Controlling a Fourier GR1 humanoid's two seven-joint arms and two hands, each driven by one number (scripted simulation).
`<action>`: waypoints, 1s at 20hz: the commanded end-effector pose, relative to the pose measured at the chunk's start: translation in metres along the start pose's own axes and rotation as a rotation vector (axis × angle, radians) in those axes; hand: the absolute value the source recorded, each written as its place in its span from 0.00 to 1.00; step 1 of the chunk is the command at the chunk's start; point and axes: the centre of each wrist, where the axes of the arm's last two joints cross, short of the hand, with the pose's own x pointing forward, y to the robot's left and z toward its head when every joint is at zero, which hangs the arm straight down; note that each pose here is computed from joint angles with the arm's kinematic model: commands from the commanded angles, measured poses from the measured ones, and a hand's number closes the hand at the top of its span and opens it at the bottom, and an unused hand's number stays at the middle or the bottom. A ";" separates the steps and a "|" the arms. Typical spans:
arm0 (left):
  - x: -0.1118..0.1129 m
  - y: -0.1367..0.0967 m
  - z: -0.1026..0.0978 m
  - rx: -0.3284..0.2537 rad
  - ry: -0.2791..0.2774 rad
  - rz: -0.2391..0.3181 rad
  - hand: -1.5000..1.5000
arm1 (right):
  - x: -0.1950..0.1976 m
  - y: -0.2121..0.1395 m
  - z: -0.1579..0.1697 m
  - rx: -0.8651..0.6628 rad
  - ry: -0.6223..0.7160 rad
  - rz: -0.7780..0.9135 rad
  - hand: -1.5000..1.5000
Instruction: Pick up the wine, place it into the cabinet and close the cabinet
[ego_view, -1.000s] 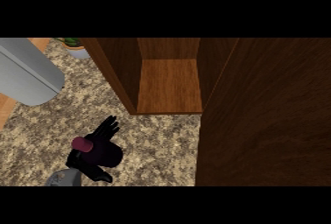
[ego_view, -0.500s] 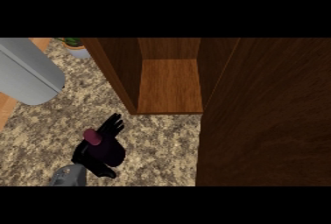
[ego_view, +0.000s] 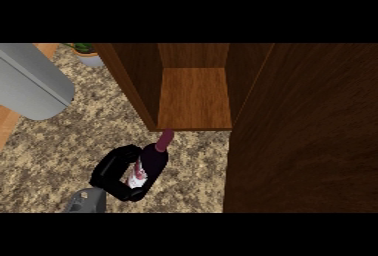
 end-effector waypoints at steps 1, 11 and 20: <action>-0.012 -0.011 0.001 0.004 -0.049 -0.020 1.00 | 0.036 0.008 0.037 0.010 -0.079 -0.062 0.00; 0.004 0.004 0.038 0.435 -0.364 0.008 1.00 | 0.025 0.004 0.024 0.011 -0.067 -0.048 0.00; 0.028 -0.041 0.036 0.417 -0.487 0.020 1.00 | 0.038 -0.003 0.032 0.005 -0.072 -0.045 0.00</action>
